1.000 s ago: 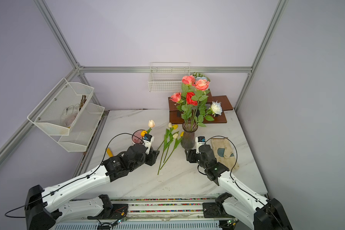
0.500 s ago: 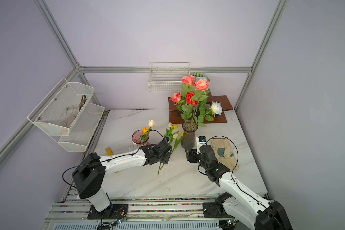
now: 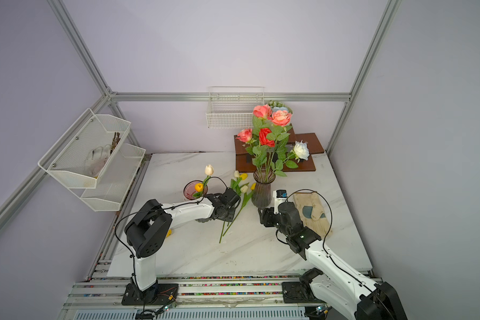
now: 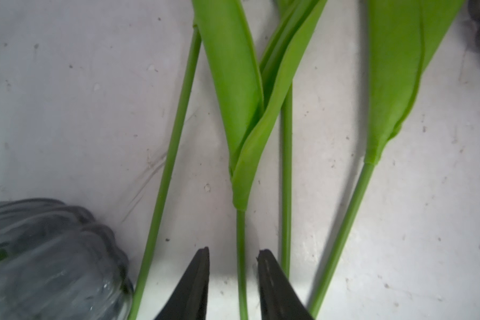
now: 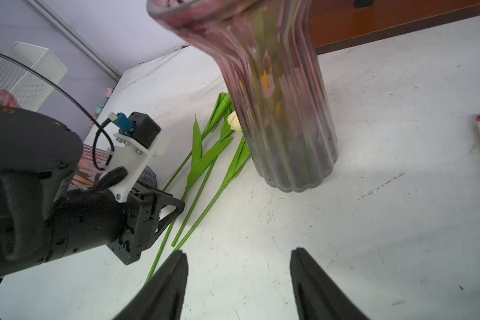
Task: Arrange the flowers in different vases according to their variety
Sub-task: Pick up the flower at the center of the board.
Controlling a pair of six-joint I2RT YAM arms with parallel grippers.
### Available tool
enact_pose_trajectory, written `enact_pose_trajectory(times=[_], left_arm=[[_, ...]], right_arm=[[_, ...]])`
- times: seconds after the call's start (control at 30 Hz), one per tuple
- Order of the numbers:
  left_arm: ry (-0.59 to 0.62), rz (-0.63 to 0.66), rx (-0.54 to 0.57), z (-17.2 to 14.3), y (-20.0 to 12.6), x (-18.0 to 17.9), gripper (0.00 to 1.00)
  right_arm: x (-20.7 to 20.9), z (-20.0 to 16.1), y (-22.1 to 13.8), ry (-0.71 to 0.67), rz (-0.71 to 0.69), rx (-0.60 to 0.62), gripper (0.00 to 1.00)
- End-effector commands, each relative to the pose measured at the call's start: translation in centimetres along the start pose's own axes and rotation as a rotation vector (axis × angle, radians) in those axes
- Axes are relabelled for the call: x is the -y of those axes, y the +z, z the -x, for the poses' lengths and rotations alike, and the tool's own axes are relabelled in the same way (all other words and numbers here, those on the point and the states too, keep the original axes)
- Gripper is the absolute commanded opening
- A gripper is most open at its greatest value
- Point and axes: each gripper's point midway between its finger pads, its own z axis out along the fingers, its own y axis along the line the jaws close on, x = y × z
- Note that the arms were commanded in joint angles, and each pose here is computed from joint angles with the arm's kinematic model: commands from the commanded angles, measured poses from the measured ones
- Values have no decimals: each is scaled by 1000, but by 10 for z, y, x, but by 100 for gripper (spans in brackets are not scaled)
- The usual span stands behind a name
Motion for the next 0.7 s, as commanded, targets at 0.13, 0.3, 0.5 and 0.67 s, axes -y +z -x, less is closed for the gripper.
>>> enact_pose_trajectory(times=[0.13,0.3,0.5,0.67], left_arm=[[-30,-79,-56,-1,14,12,21],[6,-129,-86,-3,8,22,0],[42,-97,-7,11,-33,14,0],[35,-102,149,31,-95,5,0]], right_arm=[[4,0,-1,-16,-12,6,64],[3,-1,-1,-18,-11,7,64],[-2,-2,1,-14,22,-6,64],[-8,-2,3,-2,47,-24,64]])
